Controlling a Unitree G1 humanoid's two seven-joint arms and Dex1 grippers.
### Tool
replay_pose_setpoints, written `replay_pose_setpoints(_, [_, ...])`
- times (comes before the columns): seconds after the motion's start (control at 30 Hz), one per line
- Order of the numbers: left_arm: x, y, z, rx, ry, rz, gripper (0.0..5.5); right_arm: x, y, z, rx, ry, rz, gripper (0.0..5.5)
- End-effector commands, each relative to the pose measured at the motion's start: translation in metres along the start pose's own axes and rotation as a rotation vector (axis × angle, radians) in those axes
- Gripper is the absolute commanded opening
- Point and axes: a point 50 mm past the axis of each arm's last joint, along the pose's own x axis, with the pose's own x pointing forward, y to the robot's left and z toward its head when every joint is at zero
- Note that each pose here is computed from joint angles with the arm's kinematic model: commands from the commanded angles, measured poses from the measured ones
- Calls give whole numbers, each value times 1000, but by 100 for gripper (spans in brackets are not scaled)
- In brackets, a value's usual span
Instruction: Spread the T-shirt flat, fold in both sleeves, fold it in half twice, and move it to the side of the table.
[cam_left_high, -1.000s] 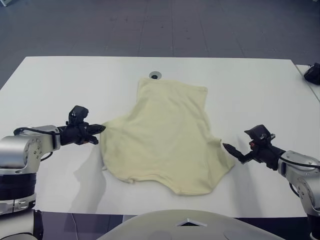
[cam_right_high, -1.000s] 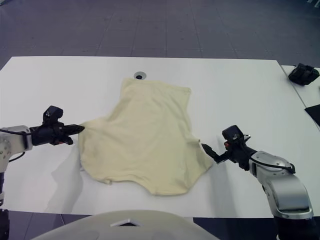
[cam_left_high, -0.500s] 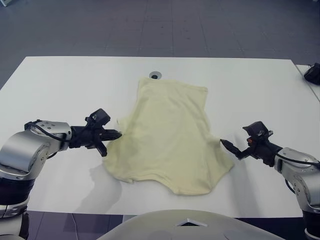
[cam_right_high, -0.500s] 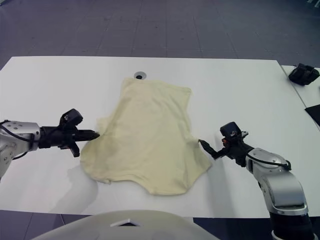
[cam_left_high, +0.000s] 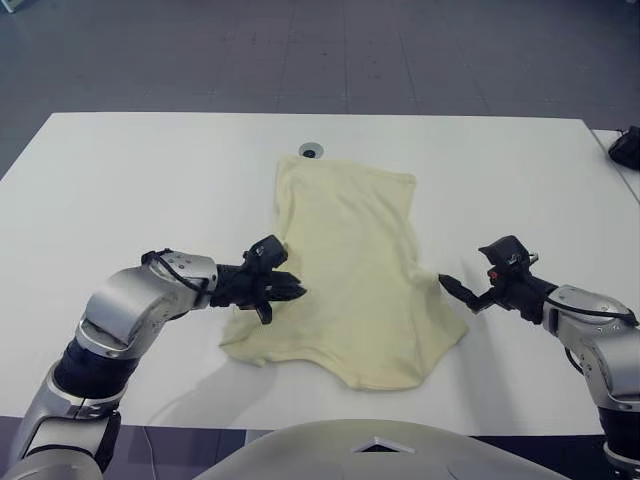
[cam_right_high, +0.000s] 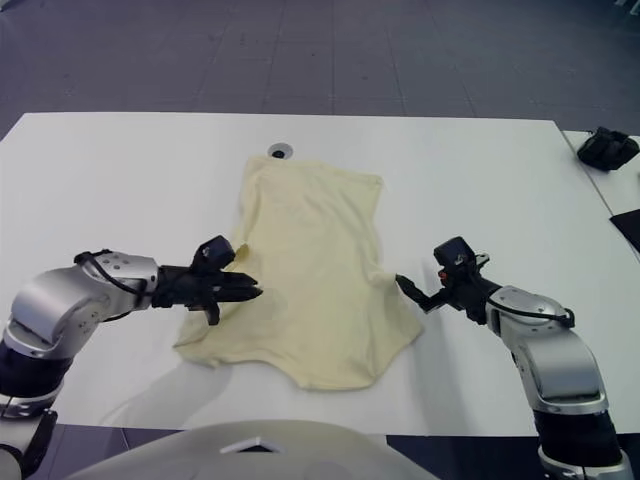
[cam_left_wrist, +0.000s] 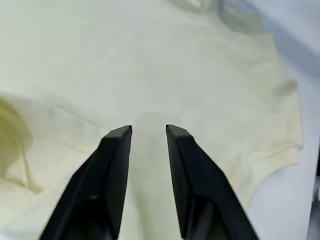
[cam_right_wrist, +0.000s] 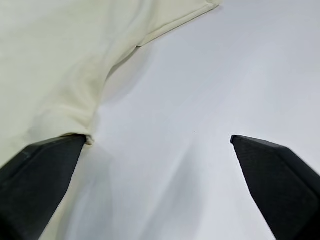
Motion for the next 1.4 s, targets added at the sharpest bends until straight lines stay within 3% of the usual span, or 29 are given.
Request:
replay_pose_setpoints(0.03, [-40,28,17,-5,-50,197,197,3,0,4,-15,-7,8,540])
replay_pose_setpoints(0.17, [-48,41,6,-1,19,279,269,4,3,3,-14,-8,12,540])
replay_pose_setpoints(0.5, [-17,41,-21,-73,74,213,430,5,2,6,-23,-12,11,540])
replay_pose_setpoints(1.0, [-5,23,-25,-89,88,107,181,0,-2,8,-26,-5,8,540])
replay_pose_setpoints(1.2, [3,4,6,-97,-109,-26,274,-10,0,1,-2,23,39,540])
replay_pose_setpoints(1.4, [-6,-2,15,-129,-205,-36,380,-37,12,-1,96,60,236,540])
